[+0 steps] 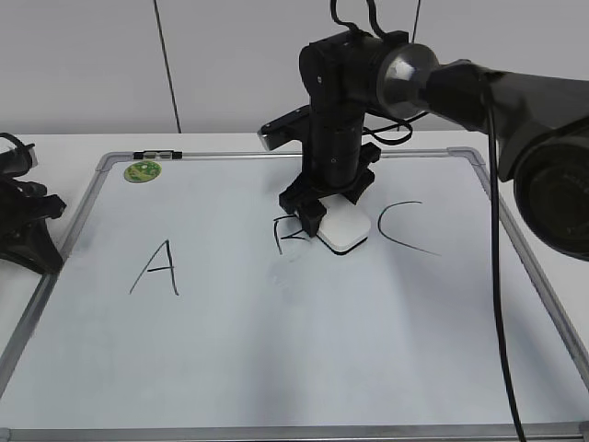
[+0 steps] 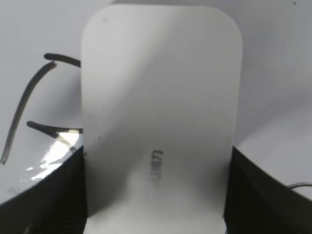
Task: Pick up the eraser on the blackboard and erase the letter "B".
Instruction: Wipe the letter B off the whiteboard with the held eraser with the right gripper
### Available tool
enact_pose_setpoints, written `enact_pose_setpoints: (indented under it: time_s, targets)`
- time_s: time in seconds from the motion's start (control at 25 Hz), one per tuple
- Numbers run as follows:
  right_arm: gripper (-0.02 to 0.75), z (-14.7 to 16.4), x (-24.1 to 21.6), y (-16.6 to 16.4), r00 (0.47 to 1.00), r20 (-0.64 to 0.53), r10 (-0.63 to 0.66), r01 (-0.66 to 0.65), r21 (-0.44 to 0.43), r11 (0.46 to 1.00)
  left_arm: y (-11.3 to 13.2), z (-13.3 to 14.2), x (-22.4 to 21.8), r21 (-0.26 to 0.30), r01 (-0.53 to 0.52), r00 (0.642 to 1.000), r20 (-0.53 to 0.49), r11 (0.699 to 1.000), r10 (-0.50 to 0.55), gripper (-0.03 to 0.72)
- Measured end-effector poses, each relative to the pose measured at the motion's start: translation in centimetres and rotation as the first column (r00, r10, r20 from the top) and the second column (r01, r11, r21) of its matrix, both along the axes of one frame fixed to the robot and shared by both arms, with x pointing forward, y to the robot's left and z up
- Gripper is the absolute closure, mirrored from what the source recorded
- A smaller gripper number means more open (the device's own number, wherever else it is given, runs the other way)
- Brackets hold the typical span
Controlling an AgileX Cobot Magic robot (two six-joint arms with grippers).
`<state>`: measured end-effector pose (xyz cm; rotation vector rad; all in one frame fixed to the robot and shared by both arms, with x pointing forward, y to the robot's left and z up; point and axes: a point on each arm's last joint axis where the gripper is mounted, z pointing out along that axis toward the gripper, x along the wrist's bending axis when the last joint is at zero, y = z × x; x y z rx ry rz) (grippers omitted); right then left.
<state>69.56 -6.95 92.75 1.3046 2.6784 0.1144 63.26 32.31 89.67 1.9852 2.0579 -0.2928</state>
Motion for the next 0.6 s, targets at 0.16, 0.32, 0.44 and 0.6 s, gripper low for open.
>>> enact_pose_setpoints:
  time_s: [0.16, 0.32, 0.44, 0.6]
  targets:
    - [0.214, -0.1, 0.0, 0.1, 1.0, -0.008, -0.003, 0.003, 0.013, 1.0, 0.0, 0.0, 0.0, 0.001, -0.001, 1.0, 0.001, 1.0, 0.001, 0.655]
    - [0.214, -0.1, -0.4, 1.0, 1.0, -0.007, 0.017, -0.017, 0.011, 1.0, 0.0, 0.0, 0.0, 0.001, -0.001, 1.0, 0.001, 1.0, 0.001, 0.656]
    - [0.214, -0.1, -1.5, 2.9, 0.998, -0.006, 0.059, -0.059, 0.009, 0.998, 0.0, 0.0, 0.0, 0.002, 0.0, 1.0, 0.001, 1.0, 0.0, 0.656]
    - [0.214, -0.3, -3.3, 5.8, 0.992, -0.009, 0.127, -0.127, 0.008, 0.992, 0.0, 0.0, 0.0, 0.002, 0.0, 1.0, 0.001, 1.0, 0.0, 0.655]
